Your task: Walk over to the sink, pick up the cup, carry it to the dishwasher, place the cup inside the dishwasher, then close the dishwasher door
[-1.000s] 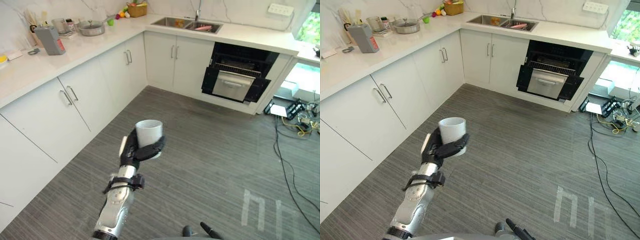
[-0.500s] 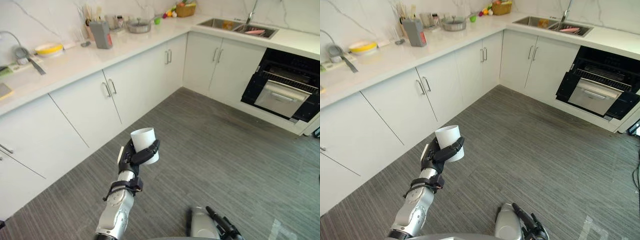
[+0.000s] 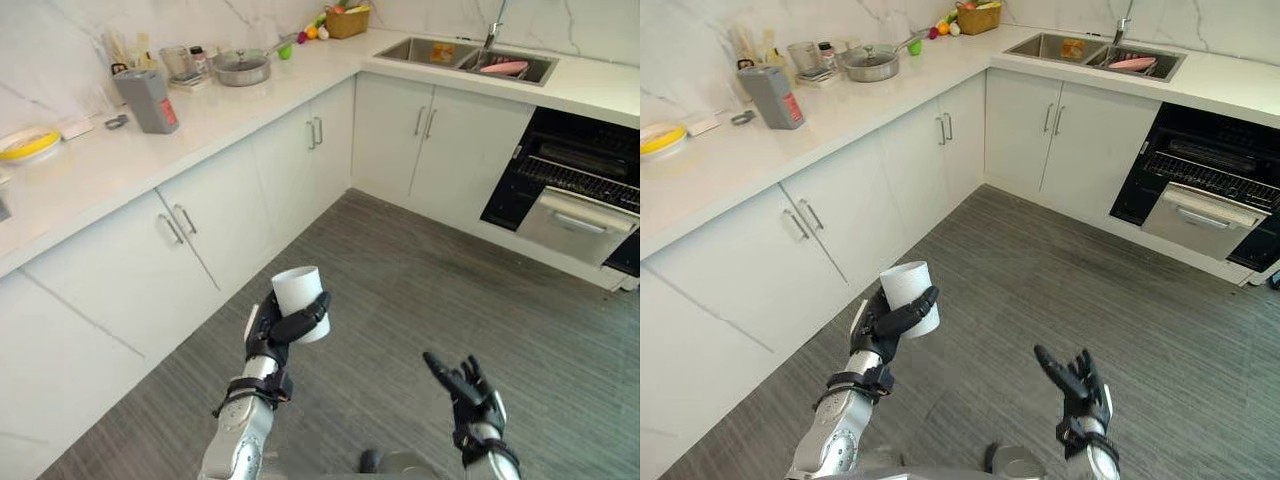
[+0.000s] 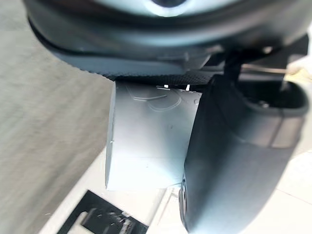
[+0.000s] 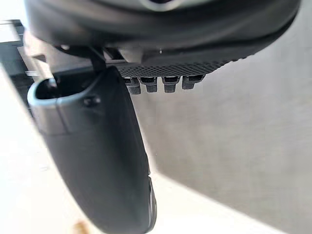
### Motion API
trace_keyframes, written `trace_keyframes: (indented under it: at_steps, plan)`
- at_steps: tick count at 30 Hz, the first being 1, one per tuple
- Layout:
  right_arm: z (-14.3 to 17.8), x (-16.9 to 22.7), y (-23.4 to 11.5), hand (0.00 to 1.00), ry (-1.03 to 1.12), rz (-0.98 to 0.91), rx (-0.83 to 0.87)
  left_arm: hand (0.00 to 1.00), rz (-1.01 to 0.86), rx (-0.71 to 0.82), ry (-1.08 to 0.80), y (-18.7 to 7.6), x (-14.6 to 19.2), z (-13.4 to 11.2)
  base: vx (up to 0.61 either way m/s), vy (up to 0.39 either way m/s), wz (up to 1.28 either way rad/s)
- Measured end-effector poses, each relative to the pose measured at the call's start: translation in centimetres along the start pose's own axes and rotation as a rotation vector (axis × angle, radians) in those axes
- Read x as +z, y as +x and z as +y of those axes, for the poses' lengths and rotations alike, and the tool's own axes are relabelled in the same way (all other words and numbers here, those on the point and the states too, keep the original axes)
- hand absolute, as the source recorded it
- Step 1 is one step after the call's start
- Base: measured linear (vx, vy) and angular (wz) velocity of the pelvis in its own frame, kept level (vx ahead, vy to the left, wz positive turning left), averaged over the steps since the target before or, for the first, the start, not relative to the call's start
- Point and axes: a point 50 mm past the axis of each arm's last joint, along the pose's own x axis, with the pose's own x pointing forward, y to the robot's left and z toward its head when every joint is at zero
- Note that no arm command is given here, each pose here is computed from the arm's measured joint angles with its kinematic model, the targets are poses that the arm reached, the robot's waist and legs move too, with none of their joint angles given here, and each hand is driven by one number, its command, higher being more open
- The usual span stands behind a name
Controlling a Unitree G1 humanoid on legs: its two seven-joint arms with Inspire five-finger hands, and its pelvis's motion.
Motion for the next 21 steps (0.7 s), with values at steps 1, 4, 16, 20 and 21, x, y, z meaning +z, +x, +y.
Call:
trace_keyframes:
  at_steps: [1,4,16,20,21]
  plan:
    - [0.5,0.5,0.3,1.00,0.004,-0.018,0.016,0.00,-0.002,0.009,-0.001,-0.1,0.0,0.2,0.50,0.125,-0.84]
    - [1.9,2.6,1.0,1.00,0.027,-0.127,0.084,0.00,-0.068,0.003,0.001,-1.8,1.3,-0.2,0.52,0.259,-0.68]
    - [4.4,2.7,-0.2,1.00,0.087,-0.181,0.103,0.00,-0.237,-0.066,0.258,0.2,5.0,-0.3,0.54,0.273,-0.40]
    - [4.5,4.9,-1.2,1.00,0.103,-0.279,0.127,0.00,-0.315,-0.170,0.293,1.8,6.8,-2.5,0.41,0.018,-0.34]
    - [4.3,5.8,-1.4,1.00,0.109,-0.318,0.125,0.00,-0.332,-0.190,0.307,2.1,7.4,-2.7,0.41,-0.033,-0.64]
